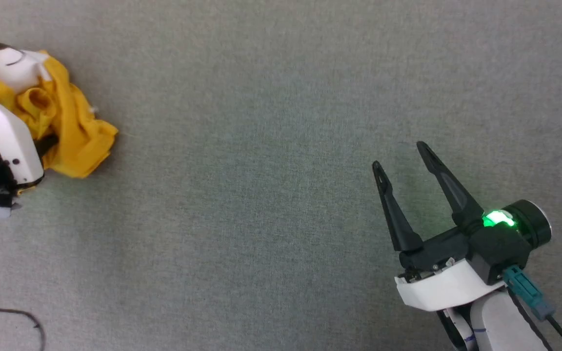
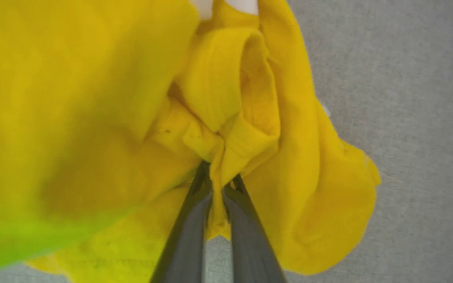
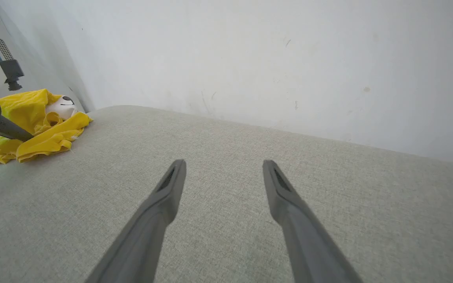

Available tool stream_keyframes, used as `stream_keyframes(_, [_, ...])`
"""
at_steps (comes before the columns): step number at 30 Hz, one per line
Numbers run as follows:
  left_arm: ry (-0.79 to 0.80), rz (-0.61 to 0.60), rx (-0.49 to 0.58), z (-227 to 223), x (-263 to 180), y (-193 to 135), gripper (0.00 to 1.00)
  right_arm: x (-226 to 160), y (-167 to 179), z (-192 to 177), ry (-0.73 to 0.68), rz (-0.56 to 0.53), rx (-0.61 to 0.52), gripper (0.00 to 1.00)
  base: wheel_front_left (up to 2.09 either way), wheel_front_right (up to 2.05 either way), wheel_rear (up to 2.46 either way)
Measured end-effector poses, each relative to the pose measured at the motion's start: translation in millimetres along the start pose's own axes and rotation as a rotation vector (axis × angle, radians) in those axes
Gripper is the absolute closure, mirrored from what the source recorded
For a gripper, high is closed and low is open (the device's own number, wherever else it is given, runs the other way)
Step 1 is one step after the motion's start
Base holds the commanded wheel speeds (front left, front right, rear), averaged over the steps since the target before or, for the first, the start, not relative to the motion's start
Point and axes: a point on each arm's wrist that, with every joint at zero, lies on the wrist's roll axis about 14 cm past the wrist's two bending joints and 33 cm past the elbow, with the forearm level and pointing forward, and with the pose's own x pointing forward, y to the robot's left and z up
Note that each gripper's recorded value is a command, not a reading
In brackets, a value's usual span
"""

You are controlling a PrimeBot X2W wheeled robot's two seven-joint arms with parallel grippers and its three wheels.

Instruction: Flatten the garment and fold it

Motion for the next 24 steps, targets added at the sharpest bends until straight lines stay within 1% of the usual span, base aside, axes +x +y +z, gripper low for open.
stream_keyframes(2, [-0.084,-0.01,0.004,13,-10,-3,1.0,-2,1,7,-0.012,-0.003,-0.008,0.0,0.0,0.0,0.0])
stream_keyframes(7, [-0.379,-0.006,0.012,62,-56,0,1.0,-15,-2,22,-0.034,-0.03,-0.028,0.0,0.0,0.0,0.0])
stream_keyframes(11, [-0.639,-0.016,0.052,102,-108,-8,1.0,-36,-10,30,-0.034,-0.081,-0.034,0.0,0.0,0.0,0.0])
stream_keyframes(14, [-0.829,-0.041,0.096,128,-154,-21,1.0,-49,-10,40,-0.046,-0.098,-0.051,0.0,0.0,0.0,0.0])
stream_keyframes(16, [-0.941,-0.067,0.123,140,-184,-33,1.0,-56,-10,50,-0.067,-0.108,-0.066,0.0,0.0,0.0,0.0])
stream_keyframes(19, [-1.088,-0.128,0.165,152,-224,-60,1.0,-67,-14,64,-0.099,-0.134,-0.089,0.0,0.0,0.0,0.0])
stream_keyframes(24, [-1.281,-0.286,0.234,158,-280,-125,1.0,-87,-24,84,-0.148,-0.189,-0.12,0.0,0.0,0.0,0.0])
